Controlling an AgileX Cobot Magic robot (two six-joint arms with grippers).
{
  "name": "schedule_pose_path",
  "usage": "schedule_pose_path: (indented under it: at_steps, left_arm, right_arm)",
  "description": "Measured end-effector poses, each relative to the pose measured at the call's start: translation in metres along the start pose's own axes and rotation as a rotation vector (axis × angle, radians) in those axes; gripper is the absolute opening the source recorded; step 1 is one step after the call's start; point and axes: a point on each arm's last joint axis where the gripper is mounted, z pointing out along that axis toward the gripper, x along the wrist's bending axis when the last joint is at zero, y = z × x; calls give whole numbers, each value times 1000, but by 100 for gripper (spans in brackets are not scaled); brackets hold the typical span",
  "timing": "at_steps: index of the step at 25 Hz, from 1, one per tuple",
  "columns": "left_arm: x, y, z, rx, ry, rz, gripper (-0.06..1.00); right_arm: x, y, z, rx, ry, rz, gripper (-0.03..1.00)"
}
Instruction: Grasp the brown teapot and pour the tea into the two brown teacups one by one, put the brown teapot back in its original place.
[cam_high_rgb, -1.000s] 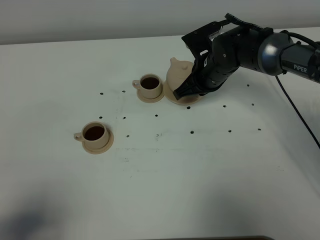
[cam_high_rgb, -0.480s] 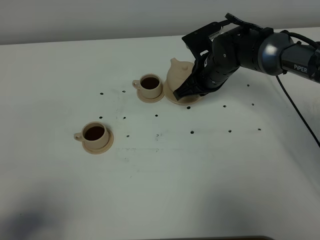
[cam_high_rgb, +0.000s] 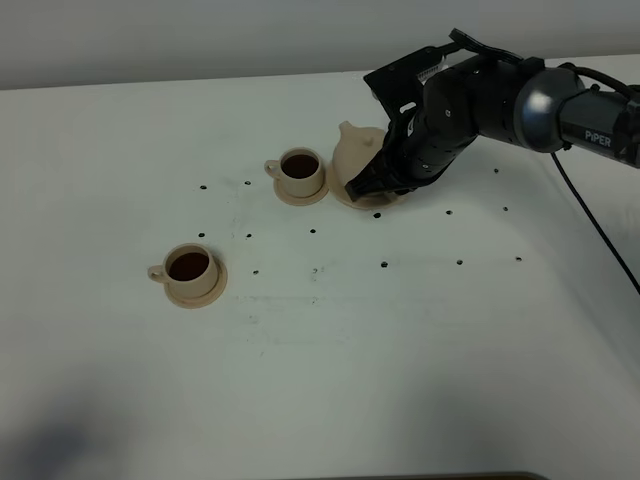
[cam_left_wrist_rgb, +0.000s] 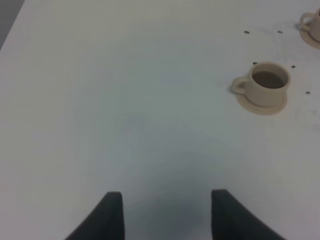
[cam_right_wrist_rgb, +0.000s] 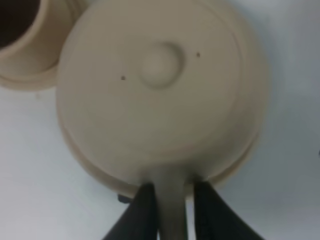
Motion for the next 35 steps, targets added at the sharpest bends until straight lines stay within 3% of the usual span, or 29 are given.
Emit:
schedule_pose_path:
  at_steps: [5, 10, 18, 26, 35]
  left_arm:
    - [0, 0, 0, 0, 0, 0, 43]
    - [0, 0, 0, 0, 0, 1, 43]
    - [0, 0, 0, 0, 0, 1, 43]
    - [0, 0, 0, 0, 0, 1, 43]
    - [0, 0, 0, 0, 0, 1, 43]
  right_arm:
    - [0, -2, 4, 9, 4, 14, 34]
    - [1, 0, -21, 44, 8, 23, 46]
    - [3, -22, -98, 310, 20, 21, 48]
    - [6, -91, -174, 348, 22, 20, 47]
    - [8, -187, -242, 241, 5, 4, 47]
